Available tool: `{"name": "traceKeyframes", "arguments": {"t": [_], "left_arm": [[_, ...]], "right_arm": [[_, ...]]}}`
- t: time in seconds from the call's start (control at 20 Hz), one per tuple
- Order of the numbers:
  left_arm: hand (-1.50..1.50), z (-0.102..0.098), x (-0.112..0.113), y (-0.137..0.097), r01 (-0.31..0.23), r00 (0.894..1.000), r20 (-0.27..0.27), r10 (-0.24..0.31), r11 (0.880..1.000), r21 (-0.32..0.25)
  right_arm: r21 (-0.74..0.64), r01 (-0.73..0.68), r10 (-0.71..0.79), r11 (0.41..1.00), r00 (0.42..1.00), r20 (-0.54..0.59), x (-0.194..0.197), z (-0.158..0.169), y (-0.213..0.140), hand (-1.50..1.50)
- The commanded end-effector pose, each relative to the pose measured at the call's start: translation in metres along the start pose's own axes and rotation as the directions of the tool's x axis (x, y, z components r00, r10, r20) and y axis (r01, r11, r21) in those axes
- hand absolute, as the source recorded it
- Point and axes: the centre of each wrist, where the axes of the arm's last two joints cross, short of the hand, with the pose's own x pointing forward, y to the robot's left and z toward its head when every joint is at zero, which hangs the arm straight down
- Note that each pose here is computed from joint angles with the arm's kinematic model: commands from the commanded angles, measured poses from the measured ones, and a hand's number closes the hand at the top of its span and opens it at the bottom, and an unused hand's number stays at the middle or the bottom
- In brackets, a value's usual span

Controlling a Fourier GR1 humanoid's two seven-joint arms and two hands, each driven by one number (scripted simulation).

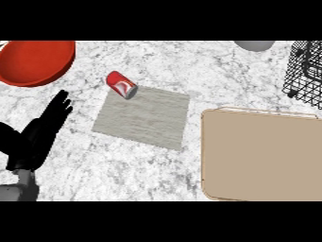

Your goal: Pick the lemon from the tray and place it in the tiered basket

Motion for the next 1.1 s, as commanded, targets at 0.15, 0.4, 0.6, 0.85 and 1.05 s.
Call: {"name": "traceKeyframes", "arguments": {"t": [0.15,0.4,0.6,0.85,1.05], "left_arm": [[0.0,0.001,0.003,-0.008,0.001,1.0,-0.001,-0.001,1.0,-0.014],[0.0,0.0,0.0,-0.008,0.002,1.0,-0.005,-0.002,1.0,-0.003],[0.0,-0.017,-0.001,-0.002,-0.001,1.0,0.008,0.001,1.0,0.005],[0.0,-0.003,-0.007,0.001,0.0,1.0,0.006,0.0,1.0,0.001],[0.0,-0.005,0.005,0.012,0.011,1.0,-0.002,-0.011,1.0,0.006]], "right_arm": [[0.061,0.046,-0.051,0.997,0.996,0.076,0.03,-0.041,-0.021,1.5],[0.086,0.069,-0.074,0.994,0.995,0.064,0.052,-0.09,0.033,1.5],[0.095,0.088,-0.094,0.992,0.994,0.053,0.071,-0.114,0.041,1.5],[0.149,0.086,-0.089,0.985,0.996,0.017,0.081,-0.132,0.068,1.5],[0.162,0.078,-0.07,0.984,0.996,-0.053,0.089,-0.143,0.088,1.5]]}}
